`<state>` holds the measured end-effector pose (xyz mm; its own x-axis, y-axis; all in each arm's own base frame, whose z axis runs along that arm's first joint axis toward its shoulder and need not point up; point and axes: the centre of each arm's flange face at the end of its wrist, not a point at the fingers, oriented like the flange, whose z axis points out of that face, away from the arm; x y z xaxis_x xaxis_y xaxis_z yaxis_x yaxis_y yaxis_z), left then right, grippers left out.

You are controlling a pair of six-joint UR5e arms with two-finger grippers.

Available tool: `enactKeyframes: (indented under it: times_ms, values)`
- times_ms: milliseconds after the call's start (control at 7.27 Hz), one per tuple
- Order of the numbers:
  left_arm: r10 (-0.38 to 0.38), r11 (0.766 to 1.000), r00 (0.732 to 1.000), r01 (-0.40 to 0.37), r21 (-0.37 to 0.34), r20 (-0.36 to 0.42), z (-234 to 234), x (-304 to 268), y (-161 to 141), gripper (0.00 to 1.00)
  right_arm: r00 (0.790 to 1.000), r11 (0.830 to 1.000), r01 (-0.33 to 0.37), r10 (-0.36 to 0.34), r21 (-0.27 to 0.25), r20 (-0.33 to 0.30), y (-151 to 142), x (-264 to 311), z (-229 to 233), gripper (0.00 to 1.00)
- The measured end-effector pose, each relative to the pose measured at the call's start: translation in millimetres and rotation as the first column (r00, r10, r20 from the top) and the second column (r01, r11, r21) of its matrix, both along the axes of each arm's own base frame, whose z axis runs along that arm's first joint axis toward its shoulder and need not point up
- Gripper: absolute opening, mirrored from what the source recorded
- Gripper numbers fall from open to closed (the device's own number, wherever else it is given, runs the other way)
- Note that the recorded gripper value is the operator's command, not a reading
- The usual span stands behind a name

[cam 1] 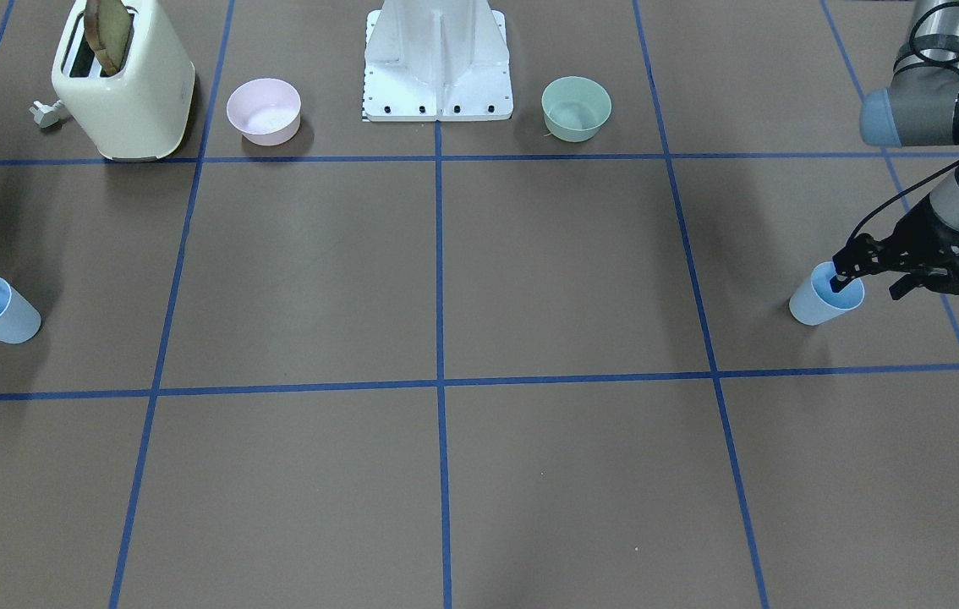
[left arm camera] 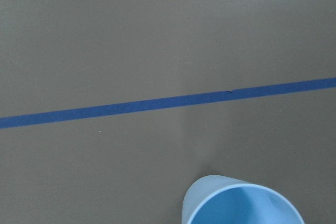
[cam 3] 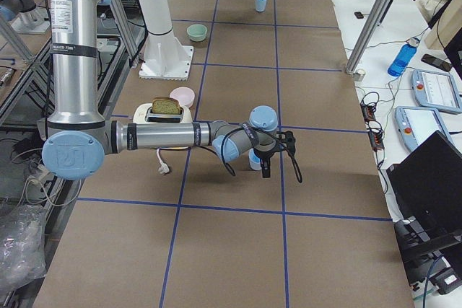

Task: Stack blue cups with both arms
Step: 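Lower the left gripper onto its blue cup while the right gripper lowers onto the other, then close both grippers on the rims of the two blue cups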

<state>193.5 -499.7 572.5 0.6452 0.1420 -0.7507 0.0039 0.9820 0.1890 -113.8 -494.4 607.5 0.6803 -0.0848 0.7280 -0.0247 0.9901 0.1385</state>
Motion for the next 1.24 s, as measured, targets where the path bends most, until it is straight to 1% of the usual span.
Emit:
enactKeyframes:
  times_ms: [275, 413, 688, 826, 963, 1101, 1239]
  values:
    - [0.006, 1.000, 1.000, -0.006, 0.000, 0.001, 0.3, 2.8, 1.4, 0.96, 1.000, 1.000, 0.020, -0.020, -0.007, 0.000, 2.9, -11.6, 1.8, 1.00]
    - [0.006, 1.000, 1.000, -0.006, 0.000, 0.000, 0.2, 3.0, 1.5, 0.93, 0.999, 0.999, 0.032, -0.032, -0.009, 0.000, 4.6, -17.6, 2.1, 1.00]
    - [0.007, 1.000, 1.000, -0.007, 0.001, 0.000, -0.1, 3.3, 1.7, 0.79, 0.999, 0.999, 0.046, -0.046, -0.010, -0.001, 7.2, -24.8, 3.0, 1.00]
    - [0.007, 1.000, 1.000, -0.007, 0.001, 0.000, -0.1, 3.3, 1.7, 0.69, 0.999, 0.999, 0.051, -0.051, -0.013, -0.002, 8.2, -27.1, 4.2, 1.00]
    - [0.008, 1.000, 1.000, -0.008, 0.002, 0.000, -0.1, 3.3, 1.7, 0.55, 0.999, 0.998, 0.054, -0.054, -0.014, -0.003, 8.9, -28.5, 5.2, 1.00]
    - [0.010, 1.000, 1.000, -0.010, 0.005, 0.000, -0.2, 3.3, 1.7, 0.33, 0.998, 0.998, 0.055, -0.055, -0.015, -0.004, 9.1, -29.0, 5.9, 1.00]
    - [0.011, 1.000, 1.000, -0.011, 0.006, 0.000, -0.6, 3.5, 1.4, 0.00, 0.998, 0.998, 0.056, -0.056, -0.015, -0.004, 9.2, -29.2, 6.4, 1.00]
